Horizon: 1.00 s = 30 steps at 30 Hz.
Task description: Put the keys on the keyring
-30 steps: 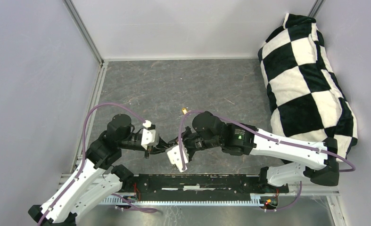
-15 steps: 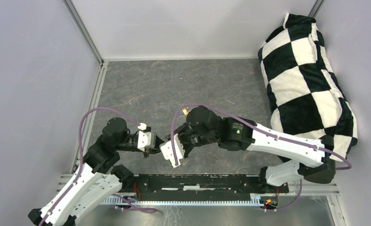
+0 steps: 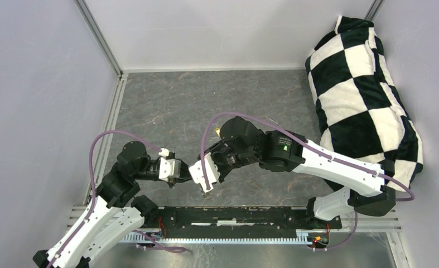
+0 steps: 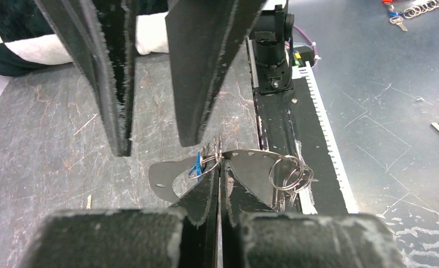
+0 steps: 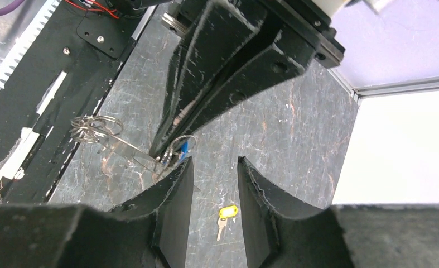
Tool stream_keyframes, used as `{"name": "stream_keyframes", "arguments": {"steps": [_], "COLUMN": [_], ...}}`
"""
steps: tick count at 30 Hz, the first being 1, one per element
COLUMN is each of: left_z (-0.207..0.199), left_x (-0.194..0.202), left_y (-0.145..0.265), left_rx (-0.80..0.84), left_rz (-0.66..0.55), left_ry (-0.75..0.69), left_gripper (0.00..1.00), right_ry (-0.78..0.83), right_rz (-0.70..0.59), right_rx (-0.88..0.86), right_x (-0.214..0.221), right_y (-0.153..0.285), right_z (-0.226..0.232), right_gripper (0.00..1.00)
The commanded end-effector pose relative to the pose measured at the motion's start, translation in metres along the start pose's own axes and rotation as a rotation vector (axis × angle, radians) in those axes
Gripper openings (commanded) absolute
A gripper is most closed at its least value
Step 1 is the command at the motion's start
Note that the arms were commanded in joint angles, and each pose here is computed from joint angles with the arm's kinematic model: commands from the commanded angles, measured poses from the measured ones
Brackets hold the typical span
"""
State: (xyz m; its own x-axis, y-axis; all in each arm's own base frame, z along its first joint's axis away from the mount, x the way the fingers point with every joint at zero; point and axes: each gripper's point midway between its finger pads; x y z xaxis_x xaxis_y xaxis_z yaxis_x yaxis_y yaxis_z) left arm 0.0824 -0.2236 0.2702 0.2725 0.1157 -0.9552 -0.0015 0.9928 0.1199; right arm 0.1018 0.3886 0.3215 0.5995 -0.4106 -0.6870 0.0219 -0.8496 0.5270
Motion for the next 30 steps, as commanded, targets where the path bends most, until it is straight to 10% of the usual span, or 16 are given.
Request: {"name": "stream_keyframes", "arguments": {"steps": [1,8,30], "left_z": [-0.004,0.005,0.028], "left_x": [-0.016,-0.022,-0.026], "left_y": [0.000,0.002,0.006], "left_rx": [0.023,-0.039,-0.172], "left_rz": [-0.058,-0.069,-0.071], "left_ry": [-0.026,-0.014,-0.004], "left_gripper": [0.02,0.02,0.02], "right_ry": [-0.010,-0.134,-0.410], "right_rz": [-0.020,-0.132,-0.256], "right_rx": [0.059,0.231,-0.090], "right_x": [-0.011,-0.018,-0.018], "right_y": [0.012,0.057,0.022], "right_z": [-0.022,-0.064,0.002], "right_gripper": [0.41,0.46,0.36]}}
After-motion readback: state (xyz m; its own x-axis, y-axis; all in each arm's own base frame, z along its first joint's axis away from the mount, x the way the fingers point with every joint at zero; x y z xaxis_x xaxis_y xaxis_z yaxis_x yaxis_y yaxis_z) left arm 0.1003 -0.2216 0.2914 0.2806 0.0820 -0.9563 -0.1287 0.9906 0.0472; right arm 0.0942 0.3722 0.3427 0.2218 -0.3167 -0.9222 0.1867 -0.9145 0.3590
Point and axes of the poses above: each gripper's point midway between its finger pads, its own y axis back along the fingers, its own z axis along the line the jaws close on, x = y × z, and after that the axes turned 5 degrees about -y, right-handed
